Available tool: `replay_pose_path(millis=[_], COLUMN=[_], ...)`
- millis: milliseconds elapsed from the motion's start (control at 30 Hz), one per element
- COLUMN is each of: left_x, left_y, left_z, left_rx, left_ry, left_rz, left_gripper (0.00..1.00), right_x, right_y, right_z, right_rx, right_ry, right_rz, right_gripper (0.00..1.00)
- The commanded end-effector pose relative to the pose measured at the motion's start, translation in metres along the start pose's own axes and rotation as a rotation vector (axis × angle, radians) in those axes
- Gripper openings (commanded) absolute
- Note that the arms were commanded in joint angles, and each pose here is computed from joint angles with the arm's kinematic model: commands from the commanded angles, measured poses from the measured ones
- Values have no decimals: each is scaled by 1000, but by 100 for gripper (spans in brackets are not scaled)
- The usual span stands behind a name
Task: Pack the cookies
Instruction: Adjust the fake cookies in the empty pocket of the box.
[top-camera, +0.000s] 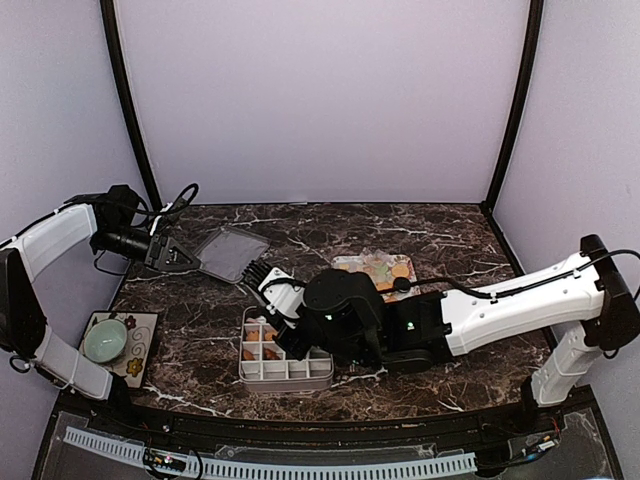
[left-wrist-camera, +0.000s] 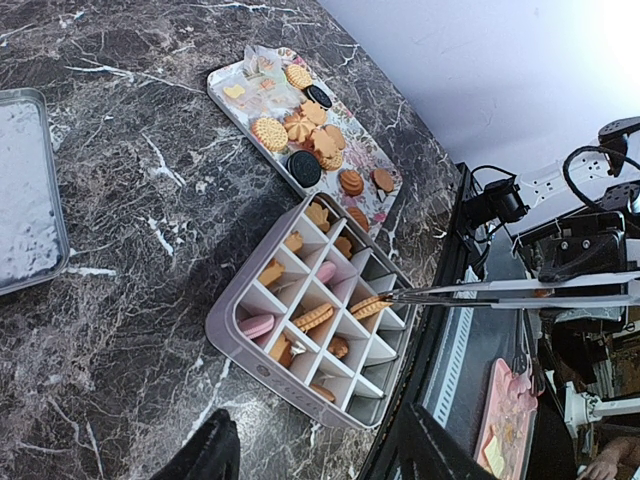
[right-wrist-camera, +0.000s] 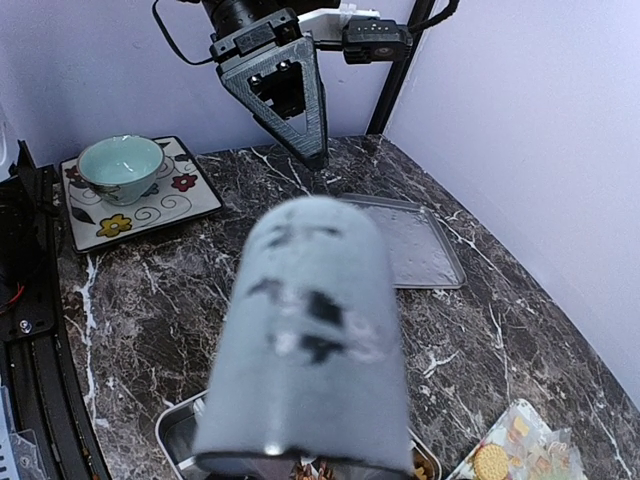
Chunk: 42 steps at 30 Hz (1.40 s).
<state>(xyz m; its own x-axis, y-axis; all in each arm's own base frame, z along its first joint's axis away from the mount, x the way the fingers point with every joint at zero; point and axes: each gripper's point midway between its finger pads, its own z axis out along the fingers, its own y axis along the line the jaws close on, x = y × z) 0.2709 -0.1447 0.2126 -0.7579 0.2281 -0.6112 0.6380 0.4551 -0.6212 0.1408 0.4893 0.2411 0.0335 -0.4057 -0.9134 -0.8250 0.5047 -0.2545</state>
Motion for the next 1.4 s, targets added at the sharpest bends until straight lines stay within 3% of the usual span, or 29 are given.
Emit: replay_pose_path(millis=[0, 700, 800, 867, 933, 1100, 1367], left_x=[-4, -3, -3, -4, -4, -6, -6], left_y=[-6, -7, -7, -7, -7, -7, -7], left_z=[-3, -4, -4, -3, -3, -3, -4], left_rx=[17, 16, 14, 16, 21, 26, 21], left_ry=[-16, -19, -19, -18, -19, -24, -25], left_rz=[13, 16, 17, 16, 11, 6, 14], left_gripper=[55, 55, 55, 55, 55, 55, 55], right_x=[21, 35, 36, 28, 15, 1, 0], right_y=[19, 30, 24, 14, 5, -3, -15], right_z=[12, 37, 31, 22, 9, -3, -7], right_rx=[-86, -133, -112, -89, -77, -69, -14], right_ry=[67, 142, 136, 104, 51, -19, -54], right_rz=[10, -6, 15, 46, 80, 125, 150], right_gripper=[7, 9, 15, 28, 34, 39, 39])
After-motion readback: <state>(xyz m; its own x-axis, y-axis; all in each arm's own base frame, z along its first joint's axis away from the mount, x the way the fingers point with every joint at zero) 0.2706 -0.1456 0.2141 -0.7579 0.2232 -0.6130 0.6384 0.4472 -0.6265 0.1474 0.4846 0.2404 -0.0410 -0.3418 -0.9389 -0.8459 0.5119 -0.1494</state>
